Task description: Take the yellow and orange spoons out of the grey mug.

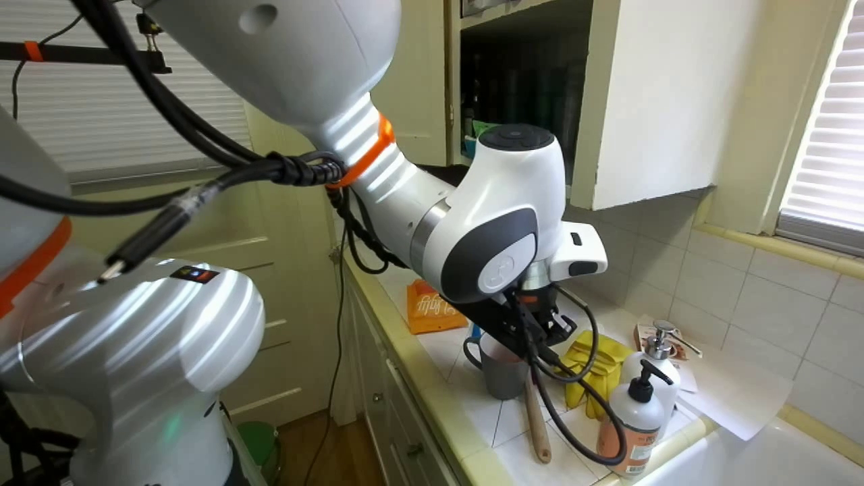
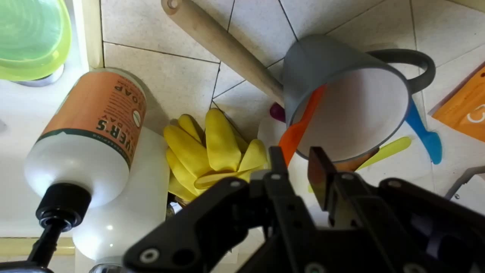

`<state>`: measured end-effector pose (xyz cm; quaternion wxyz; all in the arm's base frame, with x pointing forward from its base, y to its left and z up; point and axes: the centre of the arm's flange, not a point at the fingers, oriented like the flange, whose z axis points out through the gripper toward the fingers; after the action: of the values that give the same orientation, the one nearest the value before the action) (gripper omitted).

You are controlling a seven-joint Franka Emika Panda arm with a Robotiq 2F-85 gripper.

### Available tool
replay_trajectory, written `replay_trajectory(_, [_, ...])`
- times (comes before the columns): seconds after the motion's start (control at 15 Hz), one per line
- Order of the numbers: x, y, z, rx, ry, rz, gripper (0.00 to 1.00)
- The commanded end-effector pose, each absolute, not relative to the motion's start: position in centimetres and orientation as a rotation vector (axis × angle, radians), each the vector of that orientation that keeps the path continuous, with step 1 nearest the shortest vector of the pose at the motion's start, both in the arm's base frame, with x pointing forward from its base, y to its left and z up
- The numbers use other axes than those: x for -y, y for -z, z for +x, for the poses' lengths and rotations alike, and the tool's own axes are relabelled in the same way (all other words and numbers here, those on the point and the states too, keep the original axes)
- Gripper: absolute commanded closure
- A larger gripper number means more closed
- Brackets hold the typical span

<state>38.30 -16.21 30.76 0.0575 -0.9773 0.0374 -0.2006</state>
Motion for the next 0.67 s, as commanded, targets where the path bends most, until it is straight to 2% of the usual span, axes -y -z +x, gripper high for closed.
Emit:
replay_trajectory(0.0, [16.3,-28.77,38.53,-0.088,0.601,-2.984,0.73])
replay_trajectory(0.07, [16.3,-28.72,38.49,-0.085,0.598,-2.988,0.7])
replay_trajectory(0.27, [16.32,-28.48,38.66,-0.076,0.608,-2.998,0.71])
replay_trajectory(0.6, [16.42,-27.86,39.2,-0.079,0.661,-3.018,0.83])
